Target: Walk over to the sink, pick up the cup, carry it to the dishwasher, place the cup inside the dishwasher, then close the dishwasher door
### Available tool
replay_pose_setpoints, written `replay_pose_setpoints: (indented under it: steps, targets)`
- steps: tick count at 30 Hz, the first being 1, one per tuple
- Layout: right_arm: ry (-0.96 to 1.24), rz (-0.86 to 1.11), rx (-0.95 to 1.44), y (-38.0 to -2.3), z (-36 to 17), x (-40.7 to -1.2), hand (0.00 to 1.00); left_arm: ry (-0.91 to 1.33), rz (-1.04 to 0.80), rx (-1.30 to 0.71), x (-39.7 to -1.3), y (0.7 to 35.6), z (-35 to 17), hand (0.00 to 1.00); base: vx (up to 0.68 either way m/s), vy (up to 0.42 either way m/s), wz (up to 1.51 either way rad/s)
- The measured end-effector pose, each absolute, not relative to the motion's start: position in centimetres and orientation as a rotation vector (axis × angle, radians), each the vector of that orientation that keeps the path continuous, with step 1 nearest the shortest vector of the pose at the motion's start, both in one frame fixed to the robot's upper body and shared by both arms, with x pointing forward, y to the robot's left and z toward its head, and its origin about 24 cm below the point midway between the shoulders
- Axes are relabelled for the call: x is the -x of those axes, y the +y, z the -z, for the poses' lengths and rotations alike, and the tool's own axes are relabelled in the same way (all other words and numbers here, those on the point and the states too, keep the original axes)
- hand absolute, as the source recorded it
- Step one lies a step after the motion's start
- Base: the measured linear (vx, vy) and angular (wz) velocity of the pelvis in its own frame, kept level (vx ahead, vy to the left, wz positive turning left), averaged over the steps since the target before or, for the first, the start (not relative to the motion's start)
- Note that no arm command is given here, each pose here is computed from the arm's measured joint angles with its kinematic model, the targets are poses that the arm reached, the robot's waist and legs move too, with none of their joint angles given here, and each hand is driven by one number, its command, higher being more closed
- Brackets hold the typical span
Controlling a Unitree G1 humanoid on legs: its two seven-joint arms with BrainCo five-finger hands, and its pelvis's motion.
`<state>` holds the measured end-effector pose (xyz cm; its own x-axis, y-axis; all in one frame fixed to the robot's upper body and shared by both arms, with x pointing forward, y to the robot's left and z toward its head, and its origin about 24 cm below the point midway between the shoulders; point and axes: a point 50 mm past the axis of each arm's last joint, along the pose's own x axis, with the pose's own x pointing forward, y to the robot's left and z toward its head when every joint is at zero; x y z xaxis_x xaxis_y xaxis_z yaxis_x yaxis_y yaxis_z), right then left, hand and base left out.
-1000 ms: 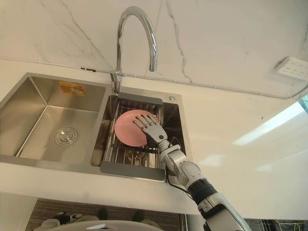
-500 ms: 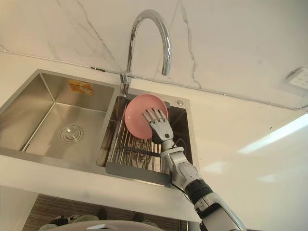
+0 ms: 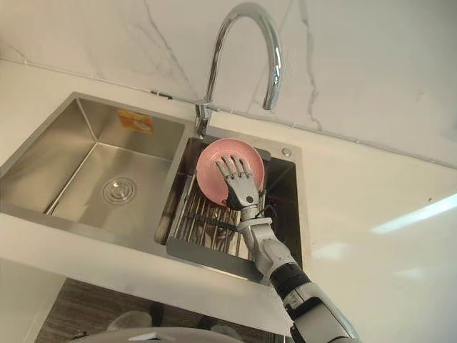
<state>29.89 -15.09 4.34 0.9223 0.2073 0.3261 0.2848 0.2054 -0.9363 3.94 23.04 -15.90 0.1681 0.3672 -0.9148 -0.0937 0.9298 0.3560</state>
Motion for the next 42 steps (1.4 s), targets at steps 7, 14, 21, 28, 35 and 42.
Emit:
replay_pose_setpoints:
  steps: [7, 14, 21, 28, 35, 42]
  targets:
    - [-0.349, -0.021, 1.349, -14.9, -3.9, -30.0, 0.0, 1.358, -0.333, -0.238, -4.0, 23.0, 15.9, 0.0, 0.01, 0.005, -0.04]
    - [-0.181, -0.022, 0.997, -15.0, -3.6, -29.8, 0.0, 1.353, -0.339, -0.257, -4.2, 23.2, 15.8, 0.0, -0.01, 0.01, -0.1]
    - [-0.28, 0.096, 0.641, -14.5, -6.6, -27.4, 0.0, 1.376, -0.382, -0.229, -3.6, 23.2, 15.9, 0.0, -0.01, 0.012, -0.15]
    - [-0.267, 0.093, 0.577, -15.1, -6.3, -26.1, 0.0, 1.377, -0.375, -0.257, -3.6, 23.0, 16.0, 0.0, -0.01, 0.025, -0.17]
    - [-0.219, -0.051, 0.589, -14.4, -5.5, -25.2, 0.0, 1.378, -0.381, -0.264, -3.6, 23.0, 15.9, 0.0, 0.01, 0.008, -0.03]
    - [-0.202, -0.118, 0.638, -13.0, -5.1, -25.3, 0.0, 1.38, -0.382, -0.258, -3.6, 23.0, 16.0, 0.0, -0.01, 0.002, 0.05]
